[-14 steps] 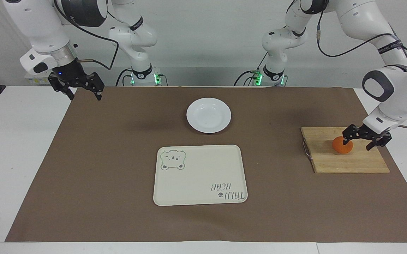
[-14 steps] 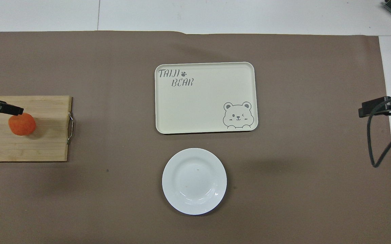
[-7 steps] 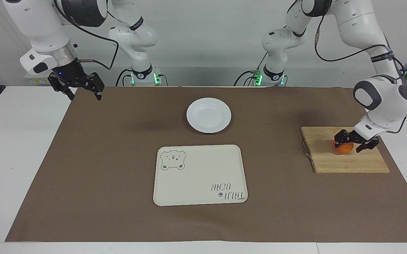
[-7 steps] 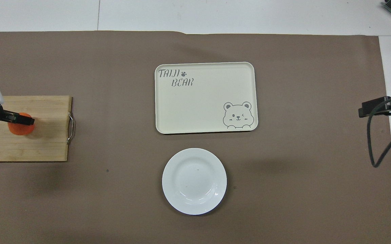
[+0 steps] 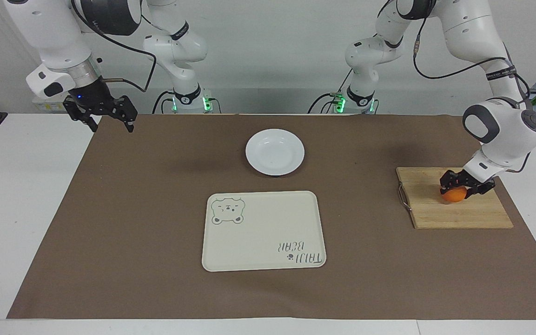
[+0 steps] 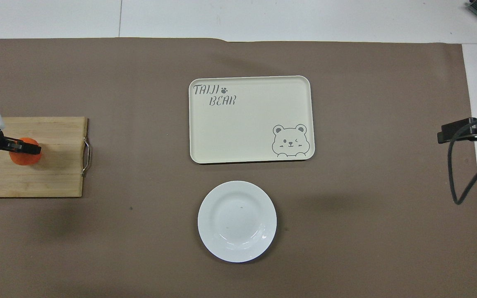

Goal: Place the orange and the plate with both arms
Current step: 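Lower the left gripper onto the orange and close on it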

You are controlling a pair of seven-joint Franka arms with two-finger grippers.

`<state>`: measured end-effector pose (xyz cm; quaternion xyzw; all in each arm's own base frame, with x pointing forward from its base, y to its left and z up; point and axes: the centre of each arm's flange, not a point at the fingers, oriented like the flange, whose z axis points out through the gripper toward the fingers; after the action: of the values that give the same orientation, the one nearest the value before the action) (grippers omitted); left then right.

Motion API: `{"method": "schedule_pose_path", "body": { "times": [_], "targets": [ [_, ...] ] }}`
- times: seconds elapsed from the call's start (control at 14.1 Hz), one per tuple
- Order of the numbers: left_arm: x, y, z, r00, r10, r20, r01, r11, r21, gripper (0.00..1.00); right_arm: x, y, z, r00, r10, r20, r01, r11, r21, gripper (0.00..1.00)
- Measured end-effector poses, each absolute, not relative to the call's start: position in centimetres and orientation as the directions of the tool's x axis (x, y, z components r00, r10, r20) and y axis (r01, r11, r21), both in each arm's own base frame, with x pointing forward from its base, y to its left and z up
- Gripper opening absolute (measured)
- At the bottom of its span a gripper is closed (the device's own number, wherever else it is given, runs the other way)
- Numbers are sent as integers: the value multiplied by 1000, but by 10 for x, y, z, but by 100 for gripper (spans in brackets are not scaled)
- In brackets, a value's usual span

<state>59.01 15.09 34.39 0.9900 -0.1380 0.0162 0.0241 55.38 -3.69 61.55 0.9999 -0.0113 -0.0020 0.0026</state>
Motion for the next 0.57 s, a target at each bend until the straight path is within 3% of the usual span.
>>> {"method": "schedule_pose_path", "body": {
  "times": [0.57],
  "targets": [
    [594,142,356,956,-286,62,-288,-957,33,78,554,-37,616,1000,-23,-4,-23,-1000,5,100]
  ]
}}
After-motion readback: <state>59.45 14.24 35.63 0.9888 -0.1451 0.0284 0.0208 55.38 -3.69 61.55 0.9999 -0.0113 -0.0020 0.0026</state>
